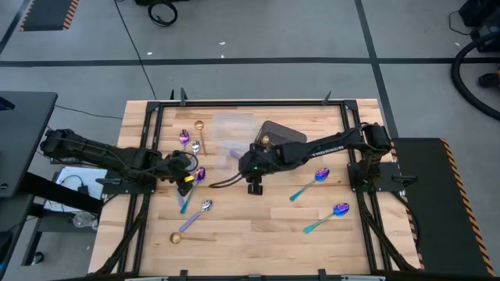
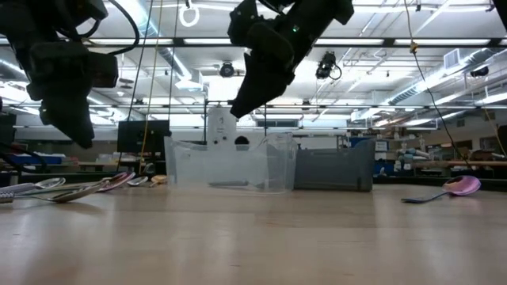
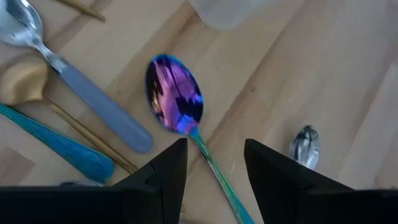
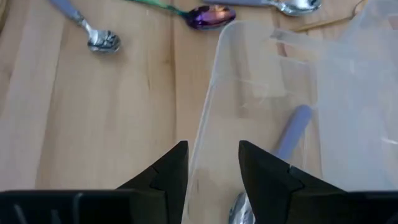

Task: Sort silverware by color (type)
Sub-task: Put the blue spoon into the top transparent bin

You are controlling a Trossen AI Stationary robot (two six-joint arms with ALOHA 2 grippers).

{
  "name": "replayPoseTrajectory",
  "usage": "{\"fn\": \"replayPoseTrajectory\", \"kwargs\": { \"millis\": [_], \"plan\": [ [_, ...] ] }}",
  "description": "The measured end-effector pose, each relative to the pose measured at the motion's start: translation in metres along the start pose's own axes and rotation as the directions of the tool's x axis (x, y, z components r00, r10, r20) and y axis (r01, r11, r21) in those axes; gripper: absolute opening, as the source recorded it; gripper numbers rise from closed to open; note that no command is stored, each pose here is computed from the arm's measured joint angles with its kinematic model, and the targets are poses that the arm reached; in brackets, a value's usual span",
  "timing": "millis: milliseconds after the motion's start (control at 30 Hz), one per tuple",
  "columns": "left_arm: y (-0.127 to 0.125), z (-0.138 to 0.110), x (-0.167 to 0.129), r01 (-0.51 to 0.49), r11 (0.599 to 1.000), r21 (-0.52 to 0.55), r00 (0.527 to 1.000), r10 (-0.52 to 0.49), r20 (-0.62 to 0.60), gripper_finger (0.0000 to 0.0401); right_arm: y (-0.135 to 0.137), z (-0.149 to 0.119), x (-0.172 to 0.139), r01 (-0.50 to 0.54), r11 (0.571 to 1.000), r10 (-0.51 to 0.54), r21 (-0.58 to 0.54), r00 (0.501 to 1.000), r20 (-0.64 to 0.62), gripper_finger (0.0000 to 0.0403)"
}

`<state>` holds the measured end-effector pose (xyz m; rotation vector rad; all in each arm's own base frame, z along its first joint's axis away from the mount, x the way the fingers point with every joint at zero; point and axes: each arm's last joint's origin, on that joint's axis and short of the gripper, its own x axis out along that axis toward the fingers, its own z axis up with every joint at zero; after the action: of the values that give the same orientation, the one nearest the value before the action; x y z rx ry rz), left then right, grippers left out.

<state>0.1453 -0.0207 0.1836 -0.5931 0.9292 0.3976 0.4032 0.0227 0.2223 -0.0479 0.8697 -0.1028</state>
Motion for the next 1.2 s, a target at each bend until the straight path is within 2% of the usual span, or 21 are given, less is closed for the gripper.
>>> {"fn": "replayPoseTrajectory", "kwargs": {
  "millis": [133,533,733,933,1133,1200],
  "plan": [
    [-0.001,-0.001,0.000,0.022,0.999,-0.027,0.999,-0.023,-0.023,0.0169,0.008,-0.006,0.002,0.046,0.999,-0.046,-0.015,0.999,0.005,0.0151],
    [-0.004,-0.004,0.000,0.033,0.997,-0.070,0.999,-0.036,-0.035,0.0169,0.020,-0.030,0.012,0.052,0.999,-0.052,0.000,0.998,-0.031,0.0151],
    [-0.017,-0.004,0.005,0.116,0.993,-0.026,0.993,-0.116,-0.034,0.0169,0.028,-0.040,0.013,0.076,0.997,-0.075,0.003,0.996,-0.049,0.0151],
    [-0.029,-0.004,0.012,0.197,0.980,0.013,0.979,-0.196,-0.056,0.0169,0.032,-0.043,0.003,0.072,0.997,-0.071,0.011,0.997,-0.016,0.0151],
    [-0.031,-0.006,0.018,0.188,0.982,0.015,0.978,-0.186,-0.093,0.0169,0.033,-0.053,-0.019,0.134,0.991,-0.135,0.020,0.990,0.052,0.0151],
    [-0.028,-0.008,0.021,0.149,0.989,0.007,0.981,-0.147,-0.126,0.0169,0.031,-0.060,-0.025,0.159,0.987,-0.160,0.025,0.985,0.060,0.0151]
  ]
}}
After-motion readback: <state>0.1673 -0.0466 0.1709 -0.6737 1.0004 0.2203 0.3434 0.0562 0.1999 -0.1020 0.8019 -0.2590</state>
